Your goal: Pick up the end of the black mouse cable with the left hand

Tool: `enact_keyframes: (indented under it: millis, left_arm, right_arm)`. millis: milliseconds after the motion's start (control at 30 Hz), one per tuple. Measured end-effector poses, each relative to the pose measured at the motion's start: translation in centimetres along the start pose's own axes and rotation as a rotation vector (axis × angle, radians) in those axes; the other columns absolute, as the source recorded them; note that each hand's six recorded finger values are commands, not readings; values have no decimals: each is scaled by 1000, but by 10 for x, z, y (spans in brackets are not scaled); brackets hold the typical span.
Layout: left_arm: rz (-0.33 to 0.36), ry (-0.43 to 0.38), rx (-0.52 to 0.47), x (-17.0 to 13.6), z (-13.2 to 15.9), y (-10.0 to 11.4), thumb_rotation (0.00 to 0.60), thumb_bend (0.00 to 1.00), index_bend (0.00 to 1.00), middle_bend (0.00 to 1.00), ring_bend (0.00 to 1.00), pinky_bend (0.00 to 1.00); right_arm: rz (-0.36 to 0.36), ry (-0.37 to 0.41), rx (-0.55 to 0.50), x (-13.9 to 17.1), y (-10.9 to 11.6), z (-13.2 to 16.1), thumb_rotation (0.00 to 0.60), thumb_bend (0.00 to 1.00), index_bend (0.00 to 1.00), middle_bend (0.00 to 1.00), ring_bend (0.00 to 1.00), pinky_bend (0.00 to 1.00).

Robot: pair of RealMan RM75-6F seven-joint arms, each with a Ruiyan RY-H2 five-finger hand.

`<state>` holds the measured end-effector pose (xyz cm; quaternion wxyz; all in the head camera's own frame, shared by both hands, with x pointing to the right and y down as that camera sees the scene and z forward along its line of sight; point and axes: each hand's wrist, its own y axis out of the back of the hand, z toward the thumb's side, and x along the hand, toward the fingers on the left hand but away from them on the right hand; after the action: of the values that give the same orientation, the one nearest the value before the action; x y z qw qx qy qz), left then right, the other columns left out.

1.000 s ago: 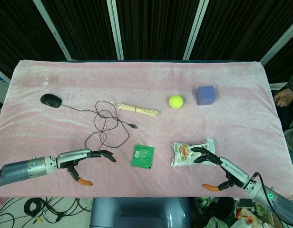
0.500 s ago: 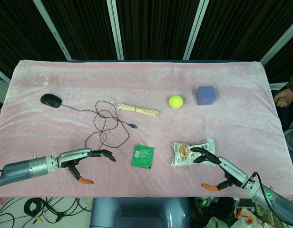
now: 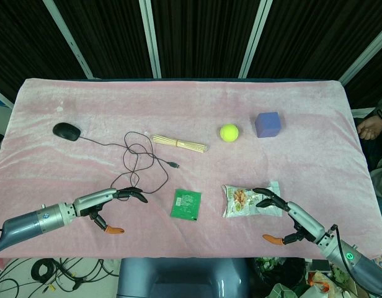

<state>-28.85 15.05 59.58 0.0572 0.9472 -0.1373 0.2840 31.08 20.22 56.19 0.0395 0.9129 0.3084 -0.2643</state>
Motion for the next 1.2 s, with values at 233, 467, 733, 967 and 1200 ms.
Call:
enact_keyframes:
  millis: [233, 467, 733, 967, 1200]
  left_arm:
    - [76, 53, 130, -1, -8, 11, 600, 234, 201, 176, 0, 61]
    - [193, 129, 377, 3, -18, 26, 600, 234, 201, 166, 0, 61]
    - [348, 196, 689, 25, -19, 46, 600, 249, 203, 165, 0, 61]
    - [437, 243, 871, 70, -17, 58, 600, 264, 209, 165, 0, 61]
    - [418, 291, 958, 134, -17, 59, 600, 265, 256, 167, 0, 61]
  right_arm:
    - [-68, -25, 71, 6, 5, -2, 600, 175, 0, 63, 236, 209]
    - [-253, -123, 440, 18, 15, -16, 600, 174, 0, 63, 236, 208]
    - [-431, -365, 936, 38, 17, -43, 600, 174, 0, 63, 233, 208]
    - [-524, -546, 1066, 52, 16, -65, 600, 175, 0, 64, 234, 208]
    - [-578, -584, 1022, 60, 19, -72, 600, 175, 0, 64, 234, 208]
